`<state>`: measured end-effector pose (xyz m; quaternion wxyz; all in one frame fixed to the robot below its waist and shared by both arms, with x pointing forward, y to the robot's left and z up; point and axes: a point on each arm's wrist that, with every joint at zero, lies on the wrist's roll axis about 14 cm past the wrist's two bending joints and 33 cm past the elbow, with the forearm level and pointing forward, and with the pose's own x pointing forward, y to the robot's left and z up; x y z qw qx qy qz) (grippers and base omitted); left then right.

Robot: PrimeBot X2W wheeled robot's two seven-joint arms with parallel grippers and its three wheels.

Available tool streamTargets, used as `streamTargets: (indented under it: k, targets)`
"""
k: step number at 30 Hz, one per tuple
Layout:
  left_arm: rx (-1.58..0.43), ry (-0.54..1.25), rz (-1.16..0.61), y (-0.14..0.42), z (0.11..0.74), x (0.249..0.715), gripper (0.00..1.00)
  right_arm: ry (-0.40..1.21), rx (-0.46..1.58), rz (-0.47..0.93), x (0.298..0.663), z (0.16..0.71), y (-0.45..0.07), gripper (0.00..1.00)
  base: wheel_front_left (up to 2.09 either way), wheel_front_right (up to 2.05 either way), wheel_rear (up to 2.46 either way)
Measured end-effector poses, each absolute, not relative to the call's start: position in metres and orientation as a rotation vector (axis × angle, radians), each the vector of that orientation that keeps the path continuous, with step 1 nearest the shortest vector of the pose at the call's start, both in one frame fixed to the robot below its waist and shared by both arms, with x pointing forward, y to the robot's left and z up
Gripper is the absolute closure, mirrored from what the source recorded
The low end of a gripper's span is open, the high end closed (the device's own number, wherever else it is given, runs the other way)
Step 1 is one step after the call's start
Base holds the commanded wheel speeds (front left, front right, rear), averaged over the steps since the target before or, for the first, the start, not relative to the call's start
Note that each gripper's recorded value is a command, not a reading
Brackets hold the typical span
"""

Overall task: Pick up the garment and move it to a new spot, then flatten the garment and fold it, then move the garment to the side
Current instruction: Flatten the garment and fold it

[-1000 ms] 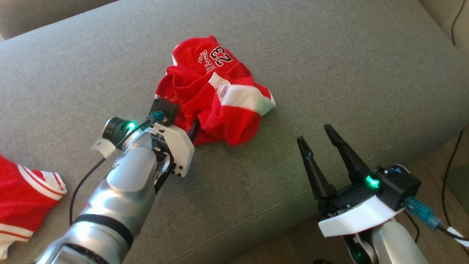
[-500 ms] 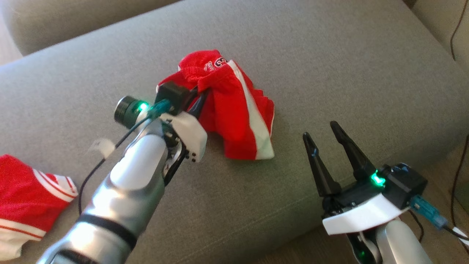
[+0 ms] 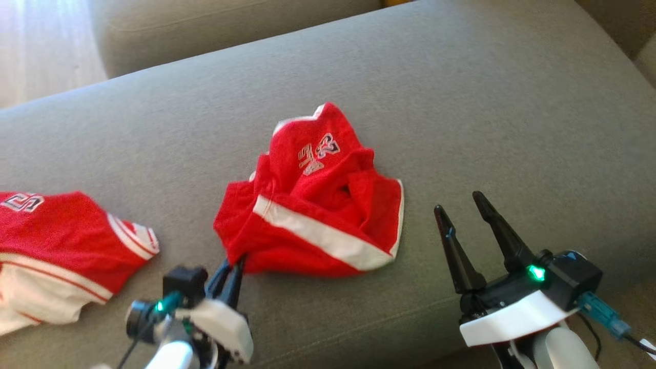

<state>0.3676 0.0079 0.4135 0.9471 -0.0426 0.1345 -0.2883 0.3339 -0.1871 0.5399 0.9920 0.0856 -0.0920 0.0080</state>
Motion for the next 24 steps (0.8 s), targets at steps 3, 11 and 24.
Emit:
streamTargets:
  k: [3, 11, 24]
  targets:
    - [-0.109, 0.287, -0.568, 0.014, 0.411, 0.356, 0.00, -0.186, 0.174, 0.037, 0.337, 0.541, -0.181, 0.00, 0.00, 0.00, 0.00]
    - [-0.156, 0.227, -0.605, 0.010, 0.434, 0.350, 0.00, -0.194, 0.179, 0.078, 0.340, 0.544, -0.169, 0.00, 0.00, 0.00, 0.00]
    - [0.000, 0.351, -0.770, -0.025, 0.428, 0.374, 0.00, -0.191, 0.166, 0.037, 0.330, 0.542, -0.180, 0.00, 0.00, 0.00, 0.00]
